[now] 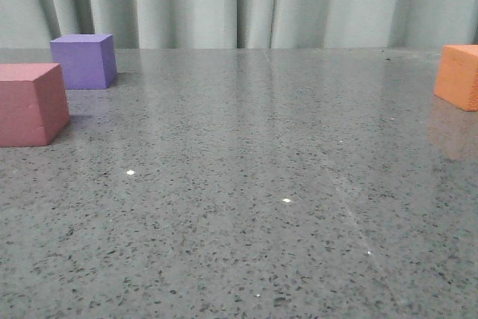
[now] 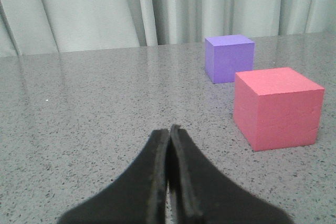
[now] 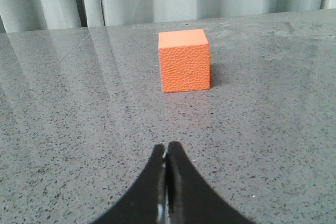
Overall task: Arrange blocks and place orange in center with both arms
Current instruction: 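Move the right gripper toward the orange cube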
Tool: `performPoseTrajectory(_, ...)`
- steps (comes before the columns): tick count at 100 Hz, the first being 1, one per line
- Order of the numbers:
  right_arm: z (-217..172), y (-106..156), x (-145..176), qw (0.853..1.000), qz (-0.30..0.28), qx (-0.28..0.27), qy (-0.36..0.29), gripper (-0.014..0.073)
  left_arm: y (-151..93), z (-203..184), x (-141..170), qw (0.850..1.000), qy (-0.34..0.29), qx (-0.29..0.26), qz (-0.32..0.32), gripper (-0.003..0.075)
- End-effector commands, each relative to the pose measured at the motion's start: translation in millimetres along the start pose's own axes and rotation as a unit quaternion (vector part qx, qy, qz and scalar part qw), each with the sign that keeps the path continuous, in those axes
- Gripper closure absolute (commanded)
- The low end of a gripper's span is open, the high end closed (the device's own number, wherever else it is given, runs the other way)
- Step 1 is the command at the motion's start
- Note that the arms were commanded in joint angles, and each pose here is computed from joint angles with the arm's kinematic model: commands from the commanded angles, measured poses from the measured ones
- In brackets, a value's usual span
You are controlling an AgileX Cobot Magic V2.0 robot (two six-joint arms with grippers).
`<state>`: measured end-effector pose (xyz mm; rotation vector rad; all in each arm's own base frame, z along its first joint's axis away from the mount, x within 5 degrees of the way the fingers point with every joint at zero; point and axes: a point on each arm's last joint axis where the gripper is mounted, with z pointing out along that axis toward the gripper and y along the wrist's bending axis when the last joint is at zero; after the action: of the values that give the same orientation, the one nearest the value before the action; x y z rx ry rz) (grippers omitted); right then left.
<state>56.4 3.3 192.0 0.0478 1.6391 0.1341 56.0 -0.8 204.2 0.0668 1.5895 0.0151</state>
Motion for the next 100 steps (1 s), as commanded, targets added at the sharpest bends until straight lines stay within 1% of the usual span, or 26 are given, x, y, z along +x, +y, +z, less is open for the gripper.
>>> performPoseTrajectory(1,-3.1,1.1,-13.1,0.998,-0.003,-0.003,-0.059,0.0662,-2.2,-0.2,8.9,0.999,-0.031,0.008,0.002,0.0739)
performPoseTrajectory(11,-3.3,1.2,-14.2,0.998,-0.003,-0.004,-0.065,0.0662,-2.2,-0.2,8.9,0.999,-0.031,0.008,0.002,0.0739)
performPoseTrajectory(19,-4.2,1.8,-19.8,0.995,-0.002,-0.007,-0.096,0.0662,-2.2,-0.2,8.9,0.999,-0.031,0.008,0.002,0.0739)
performPoseTrajectory(27,-5.0,2.4,-23.8,0.995,0.002,-0.009,-0.102,0.0662,-2.2,-0.2,8.9,0.999,-0.031,0.008,0.002,0.0739)
performPoseTrajectory(37,-7.2,4.2,-37.9,0.995,0.004,-0.009,-0.098,0.0662,-2.2,-0.2,8.9,0.999,-0.031,0.008,0.002,0.0739)
performPoseTrajectory(46,-6.7,6.6,-56.5,0.996,0.022,-0.011,-0.091,0.0662,-2.2,-0.2,8.9,0.999,-0.031,0.008,0.002,0.0739)
performPoseTrajectory(53,-3.1,8.9,-72.2,0.997,0.031,-0.011,-0.063,0.0662,-2.2,-0.2,8.9,0.999,-0.031,0.008,0.002,0.0739)
performPoseTrajectory(63,8.7,12.3,-94.4,0.999,0.030,-0.004,0.013,0.0662,-2.2,-0.2,8.9,0.999,-0.031,0.008,0.002,0.0739)
performPoseTrajectory(73,25.7,15.6,-117.7,0.995,0.027,0.003,0.091,0.0662,-2.2,-0.2,8.9,0.999,-0.031,0.008,0.002,0.0739)
performPoseTrajectory(80,41.7,17.7,-134.4,0.991,0.026,0.007,0.128,0.0662,-2.2,-0.2,8.9,0.999,-0.031,0.008,0.002,0.0739)
performPoseTrajectory(88,60.9,20.0,-153.3,0.989,0.026,0.008,0.145,0.0662,-2.2,-0.2,8.9,0.999,-0.031,0.008,0.002,0.0739)
performPoseTrajectory(91,70.3,20.1,-155.0,0.987,0.026,0.010,0.157,0.0662,-2.2,-0.2,8.9,0.999,-0.031,0.008,0.002,0.0739)
performPoseTrajectory(100,90.9,21.7,-169.6,0.986,0.027,0.011,0.161,0.0662,-2.2,-0.2,8.9,0.999,-0.031,0.008,0.002,0.0739)
